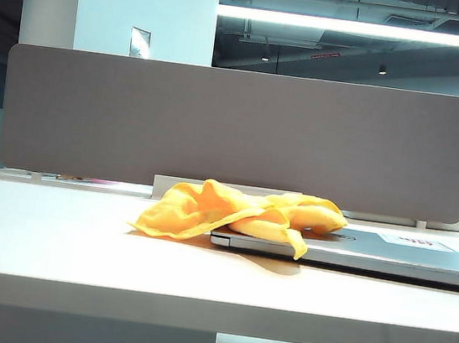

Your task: Pick up the yellow rag and put it over the laptop.

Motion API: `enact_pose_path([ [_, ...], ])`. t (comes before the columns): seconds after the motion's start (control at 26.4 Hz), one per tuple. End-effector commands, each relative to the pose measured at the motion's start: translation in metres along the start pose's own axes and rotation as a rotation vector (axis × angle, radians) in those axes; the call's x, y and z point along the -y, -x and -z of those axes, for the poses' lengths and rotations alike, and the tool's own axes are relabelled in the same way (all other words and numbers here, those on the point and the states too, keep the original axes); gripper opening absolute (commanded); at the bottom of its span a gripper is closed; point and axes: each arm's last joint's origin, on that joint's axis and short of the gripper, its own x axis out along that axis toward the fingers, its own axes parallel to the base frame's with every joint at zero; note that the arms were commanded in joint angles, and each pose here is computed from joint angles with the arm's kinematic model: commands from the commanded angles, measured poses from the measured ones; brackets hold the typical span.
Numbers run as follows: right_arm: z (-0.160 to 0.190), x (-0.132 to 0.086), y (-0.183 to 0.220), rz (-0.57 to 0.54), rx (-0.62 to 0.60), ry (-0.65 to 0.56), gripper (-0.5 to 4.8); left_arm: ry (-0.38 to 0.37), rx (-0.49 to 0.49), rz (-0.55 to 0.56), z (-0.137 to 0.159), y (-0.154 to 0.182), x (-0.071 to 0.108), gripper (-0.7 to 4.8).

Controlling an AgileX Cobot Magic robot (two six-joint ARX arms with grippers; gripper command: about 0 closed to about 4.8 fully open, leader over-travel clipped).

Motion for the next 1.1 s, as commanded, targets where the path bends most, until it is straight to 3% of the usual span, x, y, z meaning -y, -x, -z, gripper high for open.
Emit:
enact_pose_path([
  [0.04,0.0,0.0,0.0,0.001,0.013,0.003,-0.06,-0.002,0.007,0.003,-0.001,0.0,0.0,-0.06],
  [0.38,0.0,0.0,0.0,0.001,0.013,0.003,-0.06,-0.028,0.003,-0.048,0.005,-0.004,-0.001,-0.06],
  [0.49,0.0,0.0,0.0,0.001,0.013,0.003,-0.06,-0.012,-0.002,-0.127,0.034,-0.022,-0.008,-0.06],
  [0.61,0.0,0.0,0.0,0.001,0.013,0.003,-0.06,0.045,0.004,-0.139,0.062,-0.036,-0.018,-0.06],
  [0.95,0.0,0.0,0.0,0.001,0.013,0.003,-0.06,0.128,0.184,-0.32,0.112,-0.029,-0.051,-0.06],
  [1.1,0.0,0.0,0.0,0.001,0.013,0.003,-0.06,0.13,0.24,-0.35,0.119,-0.024,-0.057,-0.06],
])
